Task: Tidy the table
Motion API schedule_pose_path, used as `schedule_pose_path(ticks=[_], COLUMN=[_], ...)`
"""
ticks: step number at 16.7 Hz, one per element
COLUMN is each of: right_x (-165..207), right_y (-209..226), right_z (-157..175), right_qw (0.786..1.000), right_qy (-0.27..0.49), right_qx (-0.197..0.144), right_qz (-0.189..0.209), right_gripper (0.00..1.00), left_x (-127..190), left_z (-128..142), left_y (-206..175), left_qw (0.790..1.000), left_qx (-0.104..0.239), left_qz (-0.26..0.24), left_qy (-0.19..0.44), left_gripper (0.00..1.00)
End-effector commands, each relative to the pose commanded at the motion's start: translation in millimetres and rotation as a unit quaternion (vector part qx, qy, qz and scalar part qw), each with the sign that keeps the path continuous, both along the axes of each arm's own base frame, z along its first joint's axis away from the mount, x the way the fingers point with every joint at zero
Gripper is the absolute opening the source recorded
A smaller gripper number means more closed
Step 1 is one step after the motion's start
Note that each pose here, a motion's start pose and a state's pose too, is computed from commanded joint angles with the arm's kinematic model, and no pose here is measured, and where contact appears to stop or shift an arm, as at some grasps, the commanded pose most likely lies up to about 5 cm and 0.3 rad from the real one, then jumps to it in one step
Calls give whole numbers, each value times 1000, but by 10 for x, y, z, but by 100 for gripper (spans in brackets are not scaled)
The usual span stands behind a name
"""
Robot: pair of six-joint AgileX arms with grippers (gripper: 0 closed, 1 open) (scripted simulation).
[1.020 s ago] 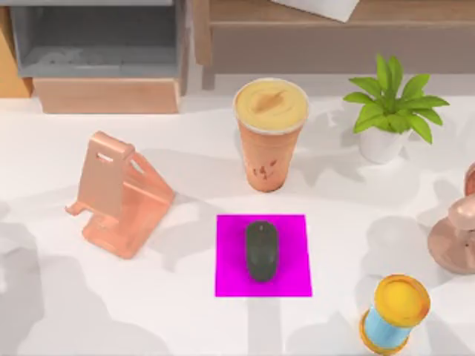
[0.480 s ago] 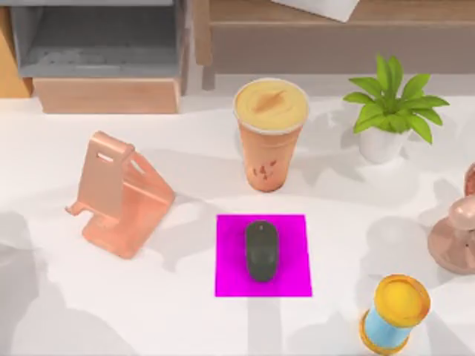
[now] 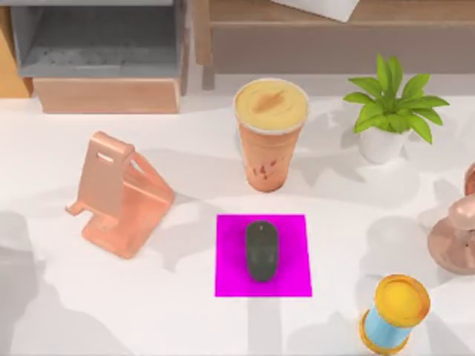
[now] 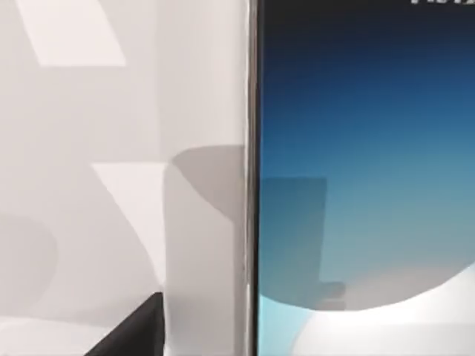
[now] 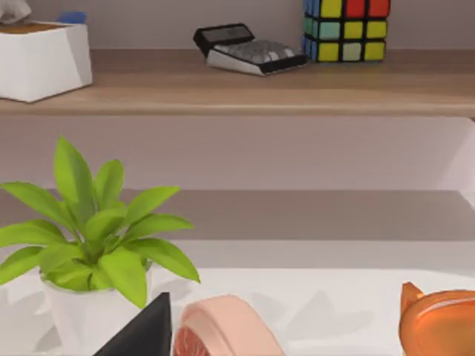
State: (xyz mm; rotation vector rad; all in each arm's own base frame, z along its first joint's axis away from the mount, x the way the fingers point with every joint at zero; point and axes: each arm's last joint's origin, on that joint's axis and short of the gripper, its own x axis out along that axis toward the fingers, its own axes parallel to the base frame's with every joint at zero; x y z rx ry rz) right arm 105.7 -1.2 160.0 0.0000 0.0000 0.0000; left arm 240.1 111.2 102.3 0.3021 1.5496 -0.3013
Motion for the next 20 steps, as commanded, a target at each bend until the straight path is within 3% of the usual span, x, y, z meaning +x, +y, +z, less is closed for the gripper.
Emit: schedule_pose_path(ticks=[11, 19, 20], right_x=[0, 0, 0], right_y=[0, 0, 0], right_z=[0, 0, 0], right_qw=[1000, 1000, 1000], right_qy=[0, 0, 0], right_qx=[0, 0, 0], right_qz=[0, 0, 0], right_gripper=[100, 100, 100], left_x=[0, 0, 3], left_z=[0, 0, 113], left_y=[0, 0, -10], left_qw=[1000, 1000, 1000], left_qx=[0, 0, -4], left_qz=[0, 0, 3], left_qy=[0, 0, -9], left_gripper=[2, 0, 0])
